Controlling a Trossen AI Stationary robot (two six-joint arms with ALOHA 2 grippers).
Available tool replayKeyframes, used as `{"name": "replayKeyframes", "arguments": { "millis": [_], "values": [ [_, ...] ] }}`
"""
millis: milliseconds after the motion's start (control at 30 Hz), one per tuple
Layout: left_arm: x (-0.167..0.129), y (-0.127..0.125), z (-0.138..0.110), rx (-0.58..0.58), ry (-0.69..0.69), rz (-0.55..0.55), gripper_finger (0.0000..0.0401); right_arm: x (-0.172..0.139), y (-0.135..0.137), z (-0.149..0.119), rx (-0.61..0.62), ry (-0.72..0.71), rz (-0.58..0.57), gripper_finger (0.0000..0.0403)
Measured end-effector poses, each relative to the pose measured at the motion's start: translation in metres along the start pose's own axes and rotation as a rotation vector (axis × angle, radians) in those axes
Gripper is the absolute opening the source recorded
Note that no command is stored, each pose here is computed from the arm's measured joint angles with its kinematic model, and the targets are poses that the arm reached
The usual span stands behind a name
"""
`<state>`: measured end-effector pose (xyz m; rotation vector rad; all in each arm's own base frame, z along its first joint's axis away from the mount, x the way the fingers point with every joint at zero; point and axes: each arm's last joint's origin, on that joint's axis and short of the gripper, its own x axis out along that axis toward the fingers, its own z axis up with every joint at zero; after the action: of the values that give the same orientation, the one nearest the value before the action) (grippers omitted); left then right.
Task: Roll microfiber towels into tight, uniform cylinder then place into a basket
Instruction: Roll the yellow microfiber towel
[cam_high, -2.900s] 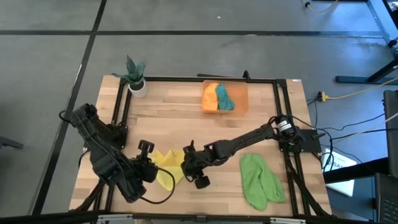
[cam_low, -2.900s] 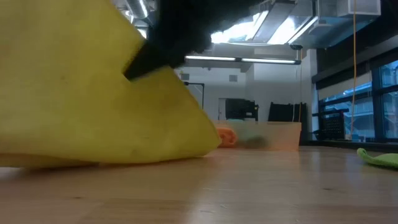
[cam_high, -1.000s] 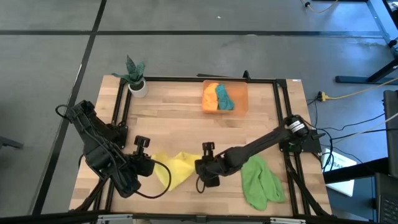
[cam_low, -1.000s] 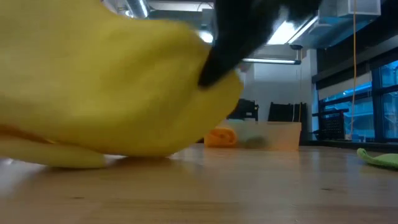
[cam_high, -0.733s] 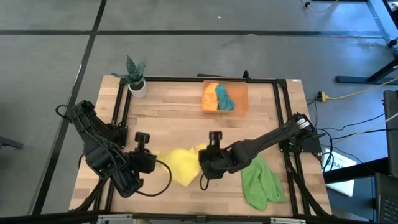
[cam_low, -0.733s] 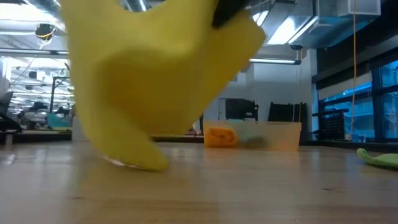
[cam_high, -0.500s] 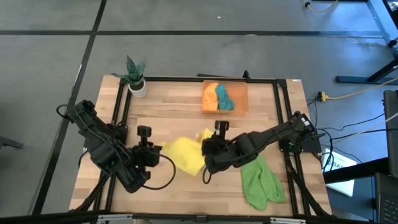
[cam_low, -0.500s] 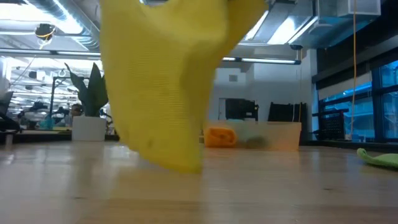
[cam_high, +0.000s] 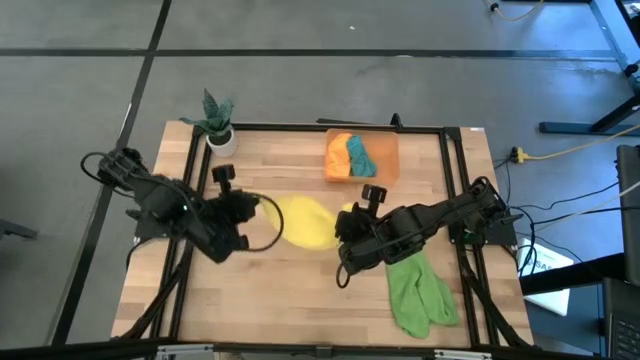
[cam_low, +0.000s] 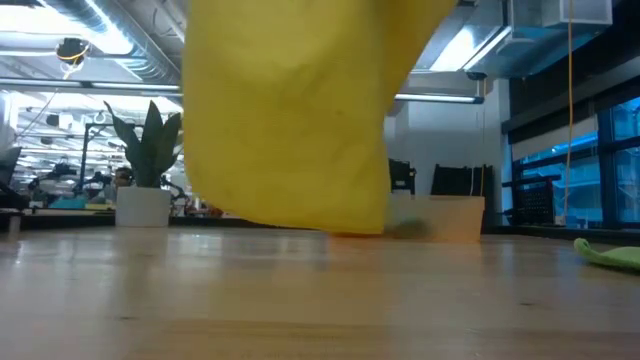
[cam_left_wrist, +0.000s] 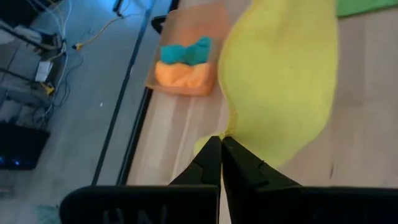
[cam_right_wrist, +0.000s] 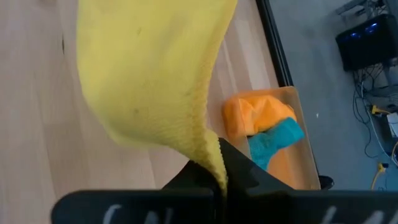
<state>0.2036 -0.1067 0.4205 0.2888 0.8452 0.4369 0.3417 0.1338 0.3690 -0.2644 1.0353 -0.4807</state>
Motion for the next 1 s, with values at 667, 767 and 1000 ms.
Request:
{"name": "replayKeyframes", "arguments": {
  "millis": [667, 767, 1000],
  "values": [
    [0.037, 0.029, -0.044, 0.023, 0.187, 0.061, 0.0, 0.037, -0.02, 0.006, 0.067, 0.045, -0.142, 0.0003],
    [0.032, 0.037, -0.063, -0.048, 0.186, 0.037, 0.0, 0.053, -0.015, -0.002, 0.054, 0.096, -0.167, 0.0003],
    [0.034, 0.051, -0.085, -0.131, 0.19, 0.067, 0.0, 0.084, -0.031, -0.005, 0.084, 0.193, -0.183, 0.0003]
  ]
}}
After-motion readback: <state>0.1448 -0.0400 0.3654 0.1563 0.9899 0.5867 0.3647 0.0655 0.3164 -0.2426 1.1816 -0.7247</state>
